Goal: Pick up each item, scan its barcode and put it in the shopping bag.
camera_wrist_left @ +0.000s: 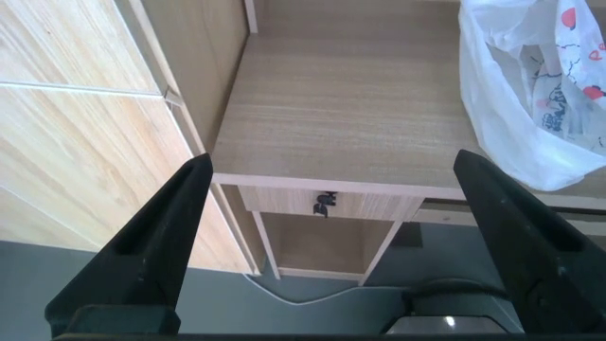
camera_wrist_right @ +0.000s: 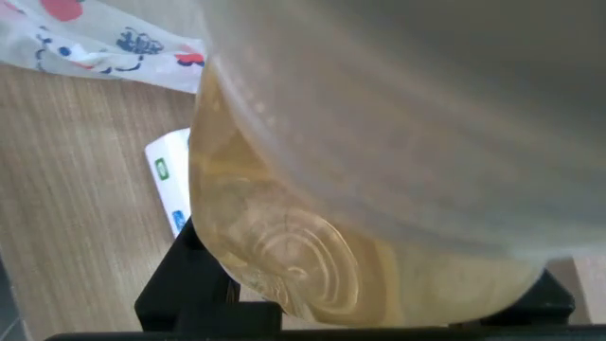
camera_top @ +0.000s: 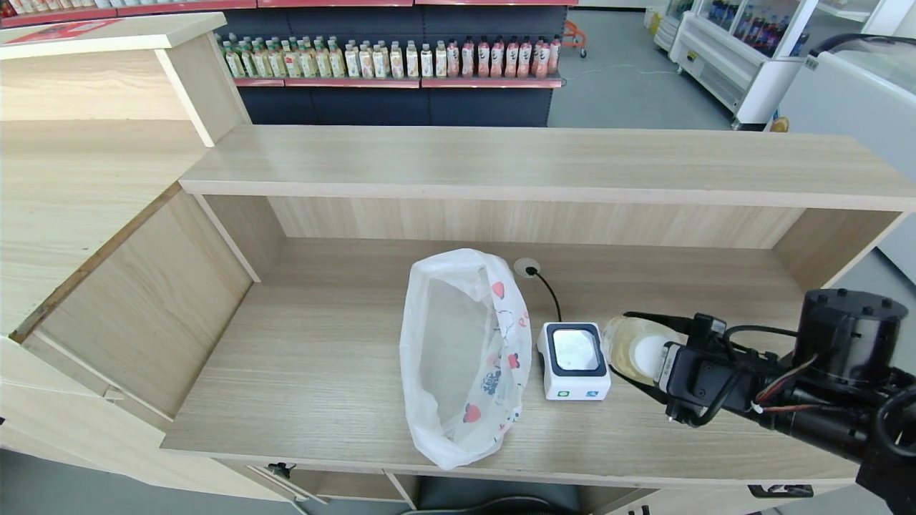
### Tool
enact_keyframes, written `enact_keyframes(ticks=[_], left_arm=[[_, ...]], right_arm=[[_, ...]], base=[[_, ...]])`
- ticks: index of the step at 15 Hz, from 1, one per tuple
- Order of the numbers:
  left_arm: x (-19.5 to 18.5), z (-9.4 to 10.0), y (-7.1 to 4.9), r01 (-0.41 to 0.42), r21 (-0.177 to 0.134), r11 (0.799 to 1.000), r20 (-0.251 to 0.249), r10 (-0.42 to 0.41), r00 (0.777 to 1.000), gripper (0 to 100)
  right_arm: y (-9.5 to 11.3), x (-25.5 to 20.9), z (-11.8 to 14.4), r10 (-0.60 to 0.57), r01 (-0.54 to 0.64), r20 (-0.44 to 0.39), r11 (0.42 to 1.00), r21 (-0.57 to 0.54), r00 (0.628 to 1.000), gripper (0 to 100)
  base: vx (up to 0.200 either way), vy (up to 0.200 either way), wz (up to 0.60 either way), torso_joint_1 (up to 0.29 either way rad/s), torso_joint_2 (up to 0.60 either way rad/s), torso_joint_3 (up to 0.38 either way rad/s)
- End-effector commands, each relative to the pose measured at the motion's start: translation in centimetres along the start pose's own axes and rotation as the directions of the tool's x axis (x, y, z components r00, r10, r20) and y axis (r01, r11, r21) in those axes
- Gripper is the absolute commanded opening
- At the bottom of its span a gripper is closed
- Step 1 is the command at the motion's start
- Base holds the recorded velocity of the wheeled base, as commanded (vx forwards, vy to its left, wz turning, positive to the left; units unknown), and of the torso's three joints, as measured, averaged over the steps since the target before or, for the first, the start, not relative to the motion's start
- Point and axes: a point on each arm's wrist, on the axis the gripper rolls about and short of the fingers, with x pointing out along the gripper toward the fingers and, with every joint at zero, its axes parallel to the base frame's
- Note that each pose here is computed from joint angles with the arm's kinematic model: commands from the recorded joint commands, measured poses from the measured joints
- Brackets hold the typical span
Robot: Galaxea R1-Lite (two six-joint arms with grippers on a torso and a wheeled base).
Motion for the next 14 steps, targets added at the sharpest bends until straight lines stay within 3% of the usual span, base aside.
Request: enact_keyframes(ticks=[1,3,10,14], left_arm=[[0.0,0.0,0.0,0.0,0.0,1.0,0.0,0.0,1.0,100],[0.0,0.0,0.0,0.0,0.0,1.0,0.0,0.0,1.0,100],[0.0,0.0,0.0,0.0,0.0,1.0,0.0,0.0,1.0,100],[0.0,-0.1,0.0,0.0,0.0,1.0,-0.002,0.0,1.0,100]], right_arm=[[0.7,0.7,-0.7,0.007,-0.007,-0.002,1.0,-0.001,1.0,0],[0.9,1.2,-1.1,-0.049,0.049,0.023,0.999,-0.019,0.999,0],[1.6,2.6,-3.1,-0.043,0.043,-0.015,0.999,-0.002,0.999,0],[2.1,4.0,-3.9,0.005,-0.005,0.067,1.0,0.002,0.998,0]], base=[[0.0,0.0,0.0,0.0,0.0,0.0],[0.0,0.0,0.0,0.0,0.0,0.0],[0.0,0.0,0.0,0.0,0.0,0.0],[0.0,0.0,0.0,0.0,0.0,0.0]])
